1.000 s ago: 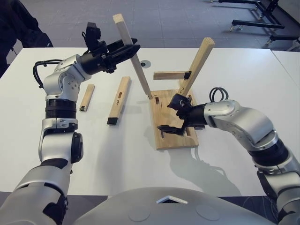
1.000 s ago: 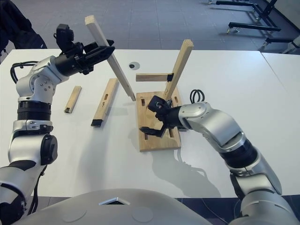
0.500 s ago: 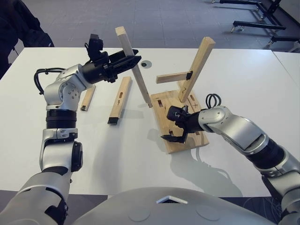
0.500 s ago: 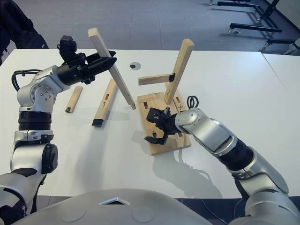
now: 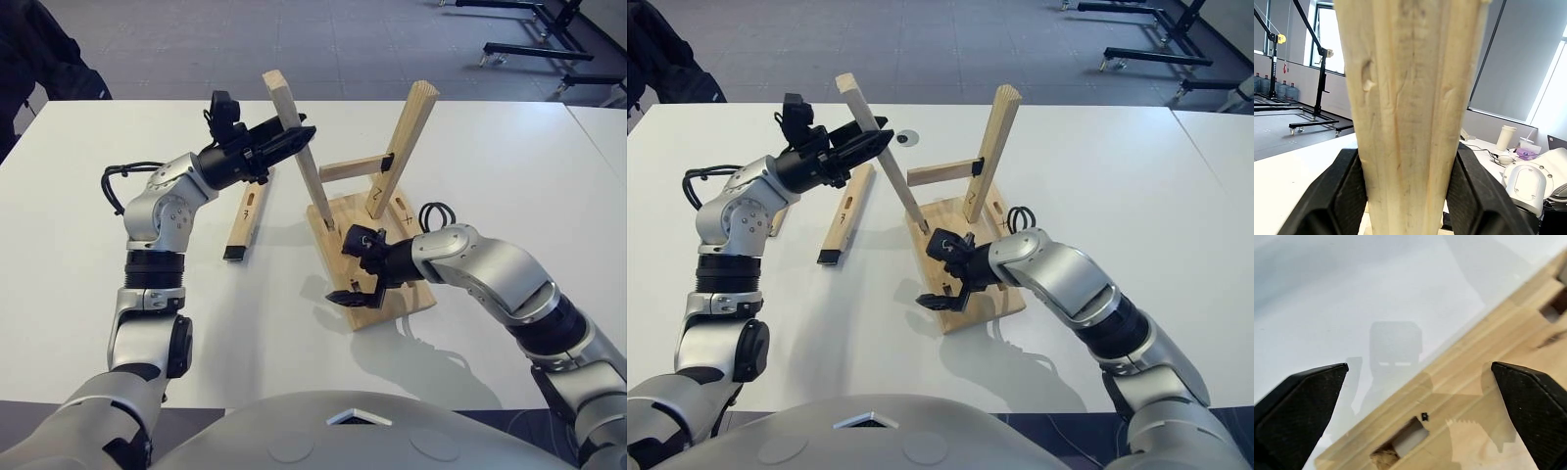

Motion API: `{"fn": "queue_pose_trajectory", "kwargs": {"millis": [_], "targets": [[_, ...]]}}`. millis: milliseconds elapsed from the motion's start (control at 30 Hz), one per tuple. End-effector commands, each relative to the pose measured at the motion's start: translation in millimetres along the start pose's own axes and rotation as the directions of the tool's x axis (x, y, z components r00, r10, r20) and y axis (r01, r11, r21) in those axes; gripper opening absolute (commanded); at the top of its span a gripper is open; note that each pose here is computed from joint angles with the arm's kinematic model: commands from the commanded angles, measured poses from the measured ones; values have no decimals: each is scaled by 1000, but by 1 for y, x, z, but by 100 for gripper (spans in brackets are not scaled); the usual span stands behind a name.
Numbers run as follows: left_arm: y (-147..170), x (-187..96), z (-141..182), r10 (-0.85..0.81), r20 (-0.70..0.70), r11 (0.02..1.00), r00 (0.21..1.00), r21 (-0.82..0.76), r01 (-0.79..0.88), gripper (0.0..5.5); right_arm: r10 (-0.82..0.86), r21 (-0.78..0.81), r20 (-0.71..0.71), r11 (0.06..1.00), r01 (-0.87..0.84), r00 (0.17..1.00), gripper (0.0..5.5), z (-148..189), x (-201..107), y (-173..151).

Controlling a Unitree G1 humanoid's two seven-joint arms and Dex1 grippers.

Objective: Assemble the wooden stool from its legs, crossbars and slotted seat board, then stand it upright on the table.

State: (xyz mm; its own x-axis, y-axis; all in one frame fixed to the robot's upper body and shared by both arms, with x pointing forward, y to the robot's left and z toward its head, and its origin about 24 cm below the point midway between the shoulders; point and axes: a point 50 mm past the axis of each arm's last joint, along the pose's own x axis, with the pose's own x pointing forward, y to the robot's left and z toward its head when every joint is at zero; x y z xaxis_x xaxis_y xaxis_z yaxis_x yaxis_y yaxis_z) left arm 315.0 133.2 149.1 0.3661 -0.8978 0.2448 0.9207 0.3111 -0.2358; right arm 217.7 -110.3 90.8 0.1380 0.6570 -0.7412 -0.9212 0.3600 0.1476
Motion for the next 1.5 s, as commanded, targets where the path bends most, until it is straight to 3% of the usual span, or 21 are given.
{"fn": "queue_pose_trajectory", "kwargs": {"millis": [33, 533, 867, 1033, 1233, 1367, 1500], "targets": [[0, -4, 5, -13, -17, 1000, 1000, 25, 13, 204, 27, 48, -56, 999, -24, 998, 540, -13, 3, 2], [13, -13, -18, 31, -27, 999, 999, -23, -31, 204, 77, 33, -60, 997, -76, 995, 540, -10, 4, 8], [7, -2, -7, 9, 20, 1000, 1000, 3, -9, 204, 112, 66, -44, 992, -109, 993, 540, -13, 5, 20], [1, -9, 6, -1, 54, 1000, 999, 4, 1, 204, 69, 70, 58, 995, -73, 996, 540, 17, -12, 4], [3, -17, -9, 38, 24, 999, 999, -28, -38, 204, -70, 18, 122, 998, 68, 990, 540, 43, -38, -19], [2, -17, -11, 43, 22, 999, 999, -32, -42, 204, -140, -10, 134, 990, 143, 981, 540, 43, -44, -27], [1, -15, -13, 44, 23, 998, 999, -37, -43, 204, -190, -83, 116, 976, 200, 975, 540, 27, -30, -28]]}}
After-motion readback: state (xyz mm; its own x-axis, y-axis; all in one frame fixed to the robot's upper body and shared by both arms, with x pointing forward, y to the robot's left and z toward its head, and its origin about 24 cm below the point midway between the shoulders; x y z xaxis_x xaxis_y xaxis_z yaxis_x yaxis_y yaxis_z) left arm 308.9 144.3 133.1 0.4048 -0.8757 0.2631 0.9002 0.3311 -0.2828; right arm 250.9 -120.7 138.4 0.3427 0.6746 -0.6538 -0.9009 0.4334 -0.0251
